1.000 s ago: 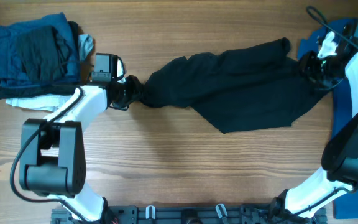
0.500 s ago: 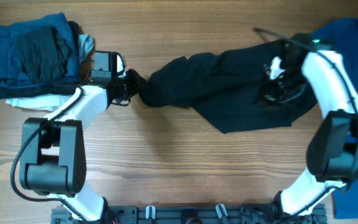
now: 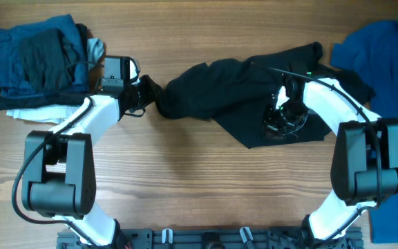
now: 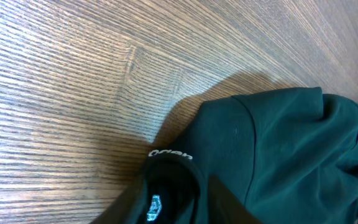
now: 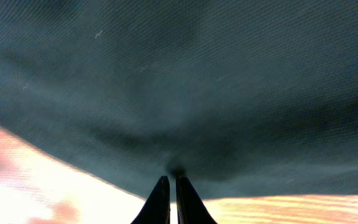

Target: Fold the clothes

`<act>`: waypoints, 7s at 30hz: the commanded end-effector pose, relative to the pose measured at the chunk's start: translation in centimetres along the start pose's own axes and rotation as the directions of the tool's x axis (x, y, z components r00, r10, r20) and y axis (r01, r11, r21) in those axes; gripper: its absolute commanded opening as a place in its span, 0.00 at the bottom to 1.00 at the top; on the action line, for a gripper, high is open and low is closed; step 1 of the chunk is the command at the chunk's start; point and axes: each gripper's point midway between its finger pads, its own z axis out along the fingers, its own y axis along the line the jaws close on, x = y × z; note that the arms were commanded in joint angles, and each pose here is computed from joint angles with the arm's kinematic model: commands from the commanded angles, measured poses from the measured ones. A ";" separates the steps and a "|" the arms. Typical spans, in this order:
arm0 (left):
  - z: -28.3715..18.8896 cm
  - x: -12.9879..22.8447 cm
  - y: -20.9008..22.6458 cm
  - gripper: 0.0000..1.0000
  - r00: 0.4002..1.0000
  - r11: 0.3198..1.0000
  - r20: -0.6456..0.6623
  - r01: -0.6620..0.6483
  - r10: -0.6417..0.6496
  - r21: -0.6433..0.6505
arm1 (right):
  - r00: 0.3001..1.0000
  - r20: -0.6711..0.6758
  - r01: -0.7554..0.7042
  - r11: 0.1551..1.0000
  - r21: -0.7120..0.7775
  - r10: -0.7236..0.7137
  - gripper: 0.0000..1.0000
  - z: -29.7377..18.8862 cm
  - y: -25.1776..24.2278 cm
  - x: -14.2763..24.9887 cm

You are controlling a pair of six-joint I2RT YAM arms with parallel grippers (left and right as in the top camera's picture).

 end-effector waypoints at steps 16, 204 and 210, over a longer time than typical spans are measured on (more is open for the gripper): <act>-1.2 2.7 -2.5 0.49 0.988 0.991 -0.153 0.035 -0.015 0.127 | 0.997 0.079 -0.010 0.997 0.082 0.004 0.10 -0.6 -1.4 -1.2; 0.1 -4.0 -3.8 0.08 0.925 0.961 0.261 -0.258 0.275 -0.096 | 0.919 0.148 -0.333 0.920 -0.208 0.366 0.33 -1.4 -6.2 -4.2; 0.2 -4.0 -3.7 0.08 0.927 0.961 0.257 -0.257 0.274 -0.098 | 0.887 0.208 -0.400 0.911 -0.100 0.412 0.34 -0.8 -7.0 -4.4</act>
